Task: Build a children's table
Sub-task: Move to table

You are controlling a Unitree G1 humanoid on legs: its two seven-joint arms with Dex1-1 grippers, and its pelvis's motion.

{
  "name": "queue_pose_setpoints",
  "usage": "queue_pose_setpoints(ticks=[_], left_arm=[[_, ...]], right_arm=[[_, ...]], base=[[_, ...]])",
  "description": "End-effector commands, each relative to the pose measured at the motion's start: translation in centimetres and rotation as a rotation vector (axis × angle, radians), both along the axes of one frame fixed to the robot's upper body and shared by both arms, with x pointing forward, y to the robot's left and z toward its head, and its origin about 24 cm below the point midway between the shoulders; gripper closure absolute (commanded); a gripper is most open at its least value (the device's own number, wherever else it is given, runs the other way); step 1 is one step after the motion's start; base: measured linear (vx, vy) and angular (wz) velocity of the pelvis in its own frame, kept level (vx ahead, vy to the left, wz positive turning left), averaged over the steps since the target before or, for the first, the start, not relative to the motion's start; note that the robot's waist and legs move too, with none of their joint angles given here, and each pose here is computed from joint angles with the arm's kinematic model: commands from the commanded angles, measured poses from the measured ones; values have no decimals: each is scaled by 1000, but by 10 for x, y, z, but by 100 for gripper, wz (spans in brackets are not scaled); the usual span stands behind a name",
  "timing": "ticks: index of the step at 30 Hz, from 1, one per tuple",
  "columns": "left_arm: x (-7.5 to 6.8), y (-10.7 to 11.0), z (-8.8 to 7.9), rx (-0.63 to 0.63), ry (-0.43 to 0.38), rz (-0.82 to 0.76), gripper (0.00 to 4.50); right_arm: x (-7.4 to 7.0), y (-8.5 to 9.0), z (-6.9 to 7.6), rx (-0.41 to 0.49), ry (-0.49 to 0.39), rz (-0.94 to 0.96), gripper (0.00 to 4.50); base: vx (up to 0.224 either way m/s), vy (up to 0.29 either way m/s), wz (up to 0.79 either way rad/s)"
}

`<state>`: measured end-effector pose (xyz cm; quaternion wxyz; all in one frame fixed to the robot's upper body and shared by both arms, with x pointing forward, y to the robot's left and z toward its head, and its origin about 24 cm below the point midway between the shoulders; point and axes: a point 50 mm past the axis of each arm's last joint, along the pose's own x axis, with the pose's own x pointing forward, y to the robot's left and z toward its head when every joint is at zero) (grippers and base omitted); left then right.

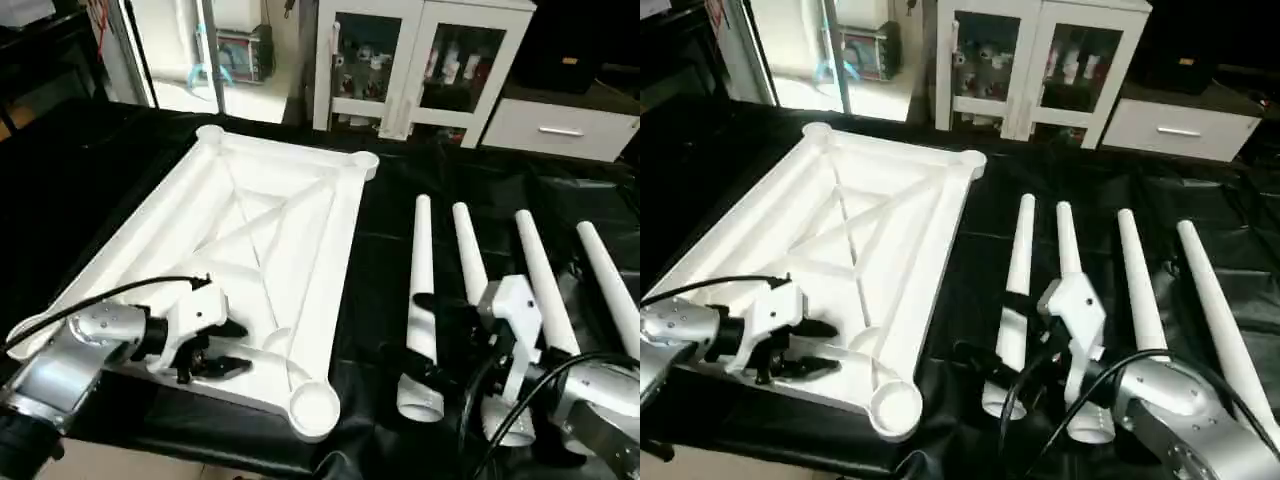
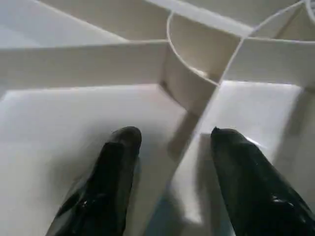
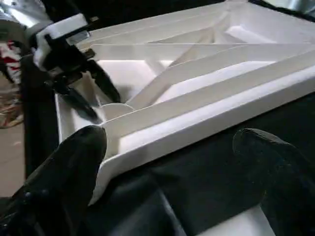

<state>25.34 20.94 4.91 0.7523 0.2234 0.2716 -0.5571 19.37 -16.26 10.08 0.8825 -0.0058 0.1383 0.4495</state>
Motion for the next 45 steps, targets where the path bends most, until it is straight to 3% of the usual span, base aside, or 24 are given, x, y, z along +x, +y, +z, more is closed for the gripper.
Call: queue_pose_setpoints(ticks=[1,9,12,22,30,34,45], left_arm=[[-3,1,-6,33,19,-8,217],[-3,-8,-8,52,10,-30,286],[1,-18,-9,45,-26,-16,304],[21,-29,-14,113,-131,67,382],[44,-11,-7,201,-276,129,403],[44,-8,-2,154,-313,73,420],[29,-15,-2,16,-273,-111,447]], right_arm=[[-1,-1,-5,-37,28,-2,0],[-14,-7,-8,-88,120,75,0],[-19,-1,-12,-53,171,140,0],[-14,-3,-13,-82,131,64,0],[0,-11,-12,-112,76,-54,0],[6,-13,-11,-129,54,-87,0],[9,-14,-14,-141,54,-88,0]], base=[[0,0,0],[0,0,0],[0,0,0],[0,0,0],[0,0,0],[0,0,0],[0,0,0]])
